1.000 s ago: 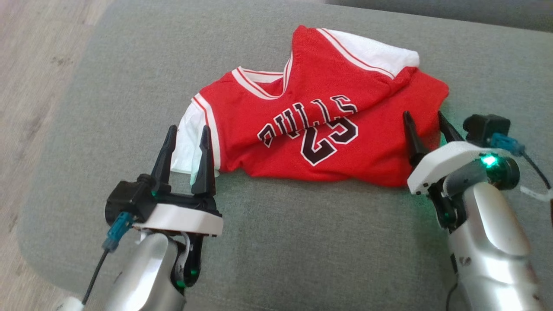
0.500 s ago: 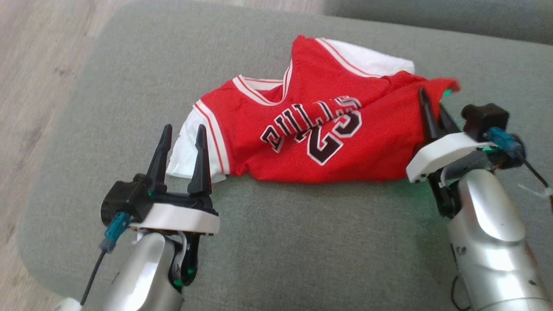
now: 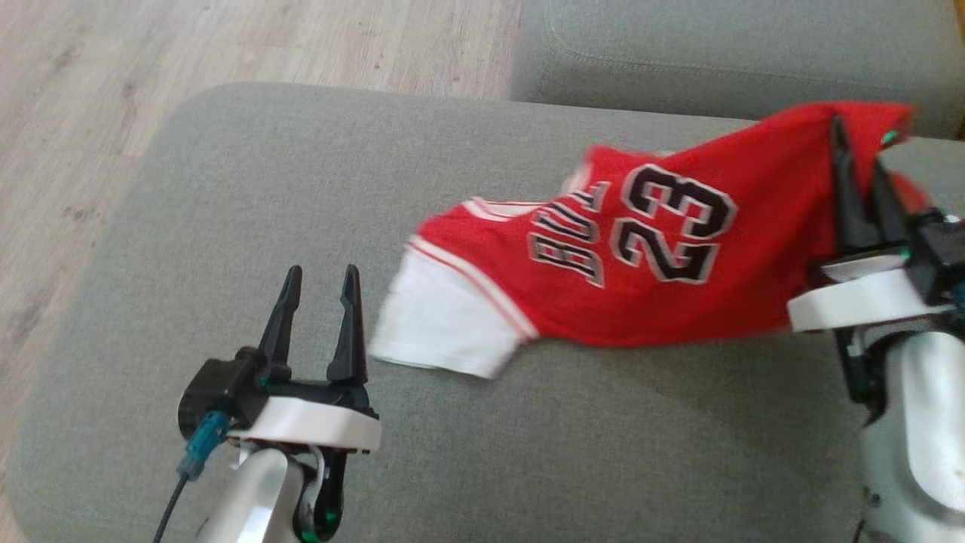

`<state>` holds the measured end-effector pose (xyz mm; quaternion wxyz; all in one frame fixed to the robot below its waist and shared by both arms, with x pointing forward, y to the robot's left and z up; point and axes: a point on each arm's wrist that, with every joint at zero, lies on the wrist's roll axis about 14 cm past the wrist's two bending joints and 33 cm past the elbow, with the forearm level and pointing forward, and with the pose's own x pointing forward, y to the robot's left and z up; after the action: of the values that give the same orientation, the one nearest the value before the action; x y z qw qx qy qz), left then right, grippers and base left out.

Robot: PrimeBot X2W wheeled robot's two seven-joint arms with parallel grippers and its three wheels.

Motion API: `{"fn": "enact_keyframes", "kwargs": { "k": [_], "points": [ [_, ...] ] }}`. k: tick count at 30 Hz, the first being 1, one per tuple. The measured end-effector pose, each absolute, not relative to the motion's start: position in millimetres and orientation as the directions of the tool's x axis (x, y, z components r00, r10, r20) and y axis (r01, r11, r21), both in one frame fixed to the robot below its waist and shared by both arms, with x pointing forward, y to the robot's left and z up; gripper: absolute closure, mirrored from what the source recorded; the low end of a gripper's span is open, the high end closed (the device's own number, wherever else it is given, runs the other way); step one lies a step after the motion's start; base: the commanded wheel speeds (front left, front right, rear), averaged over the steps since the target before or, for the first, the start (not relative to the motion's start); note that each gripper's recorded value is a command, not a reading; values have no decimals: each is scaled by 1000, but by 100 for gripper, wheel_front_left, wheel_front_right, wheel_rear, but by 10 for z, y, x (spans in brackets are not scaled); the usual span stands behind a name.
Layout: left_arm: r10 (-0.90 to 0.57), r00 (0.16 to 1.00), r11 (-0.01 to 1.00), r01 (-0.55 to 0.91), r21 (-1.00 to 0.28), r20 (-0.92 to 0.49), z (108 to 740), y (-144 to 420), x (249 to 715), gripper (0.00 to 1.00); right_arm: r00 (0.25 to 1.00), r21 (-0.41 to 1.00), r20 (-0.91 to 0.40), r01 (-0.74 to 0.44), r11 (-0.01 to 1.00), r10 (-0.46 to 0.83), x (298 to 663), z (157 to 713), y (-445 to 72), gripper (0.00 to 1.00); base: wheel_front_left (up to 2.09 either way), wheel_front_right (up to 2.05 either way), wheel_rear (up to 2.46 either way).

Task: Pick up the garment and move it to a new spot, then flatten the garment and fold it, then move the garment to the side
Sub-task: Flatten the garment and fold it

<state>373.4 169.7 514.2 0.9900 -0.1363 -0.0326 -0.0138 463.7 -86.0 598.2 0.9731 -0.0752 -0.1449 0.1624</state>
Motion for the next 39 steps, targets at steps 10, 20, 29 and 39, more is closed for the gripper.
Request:
{"fn": "enact_keyframes", "kwargs": {
  "k": [10,20,29,39],
  "points": [
    [9,999,963,0,-268,33,5026,1792,3751,0,939,-289,94,-292,912,331,4834,5768,-880,100,0,0,0],
    [24,1000,966,-25,-259,-8,4885,1881,3972,0,951,-369,-186,-302,879,248,5666,4973,-1141,100,0,0,0],
    [31,998,966,-42,-257,-47,4749,1917,4024,0,921,-373,-325,-335,865,217,5830,4446,-1189,0,0,0,0],
    [-13,1000,962,19,-273,24,4964,1764,4149,0,978,-295,-94,-207,933,187,5812,5092,-1373,0,0,0,0]
  ]
}}
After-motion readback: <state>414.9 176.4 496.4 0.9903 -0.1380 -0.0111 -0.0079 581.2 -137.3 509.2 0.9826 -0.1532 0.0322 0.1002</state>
